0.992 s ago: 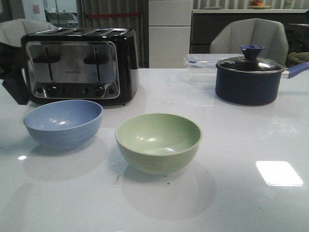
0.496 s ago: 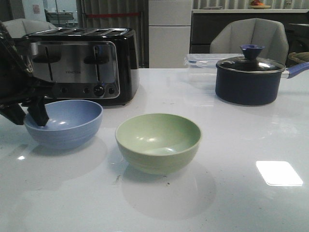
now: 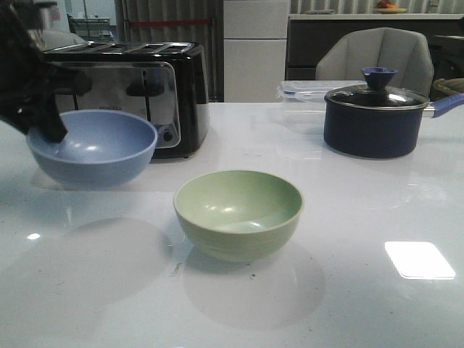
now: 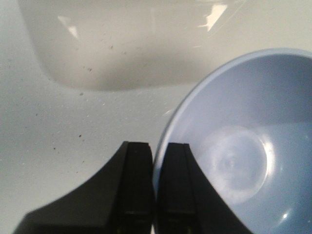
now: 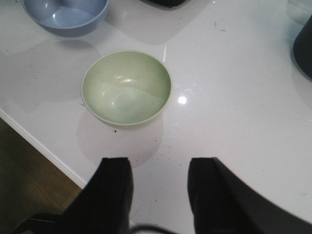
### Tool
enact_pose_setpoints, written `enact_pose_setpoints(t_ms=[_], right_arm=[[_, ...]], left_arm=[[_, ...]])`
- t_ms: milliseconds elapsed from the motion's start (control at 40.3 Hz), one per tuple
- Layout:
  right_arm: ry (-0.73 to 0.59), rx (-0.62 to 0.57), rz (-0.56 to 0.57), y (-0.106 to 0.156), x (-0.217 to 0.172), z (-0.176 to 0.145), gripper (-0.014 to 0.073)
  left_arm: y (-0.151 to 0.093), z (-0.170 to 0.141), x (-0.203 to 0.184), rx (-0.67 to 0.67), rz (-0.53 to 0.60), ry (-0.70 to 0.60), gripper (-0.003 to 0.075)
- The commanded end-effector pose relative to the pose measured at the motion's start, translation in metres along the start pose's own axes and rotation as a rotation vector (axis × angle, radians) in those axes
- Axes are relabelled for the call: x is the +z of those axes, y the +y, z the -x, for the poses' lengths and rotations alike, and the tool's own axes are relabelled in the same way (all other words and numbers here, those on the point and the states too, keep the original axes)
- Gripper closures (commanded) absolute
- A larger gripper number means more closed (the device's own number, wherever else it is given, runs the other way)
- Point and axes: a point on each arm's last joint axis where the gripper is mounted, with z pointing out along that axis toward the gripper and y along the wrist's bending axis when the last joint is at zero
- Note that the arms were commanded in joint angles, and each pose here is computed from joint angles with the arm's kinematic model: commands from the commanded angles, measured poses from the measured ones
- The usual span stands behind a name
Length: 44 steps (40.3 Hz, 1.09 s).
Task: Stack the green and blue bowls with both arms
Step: 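Lift the blue bowl with the left gripper onto the green bowl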
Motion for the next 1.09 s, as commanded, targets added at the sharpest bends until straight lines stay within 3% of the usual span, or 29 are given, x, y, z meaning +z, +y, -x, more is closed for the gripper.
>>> enact_pose_setpoints(t_ms=[0,198,496,893,1066], right_arm=[[-0.094,-0.009,-0.011,0.0,-0.006,0.013,0.0194],[-0.094,-0.009,-0.011,0.0,-0.006,0.013,0.0194],[-0.094,-0.009,-0.011,0.0,-0.006,0.013,0.0194],[-0.094,-0.009,-0.011,0.0,-0.006,0.013,0.0194],[-0.094,-0.009,-0.011,0.0,-0.006,0.013,0.0194]], left_arm=[[-0.023,0.02,-0.046,0.03,-0.067,-0.139,0.0623],[-0.073,0.021,-0.058,0.114,-0.214,-0.146,0.0623],[-0.126,0.012,-0.038,0.216,-0.287,-0.163,0.0623],[-0.139,0.002,0.015,0.187,-0.296,-0.069,0.0614],[-0.139,0.001,0.018,0.184,-0.297,-0.059,0.0469]])
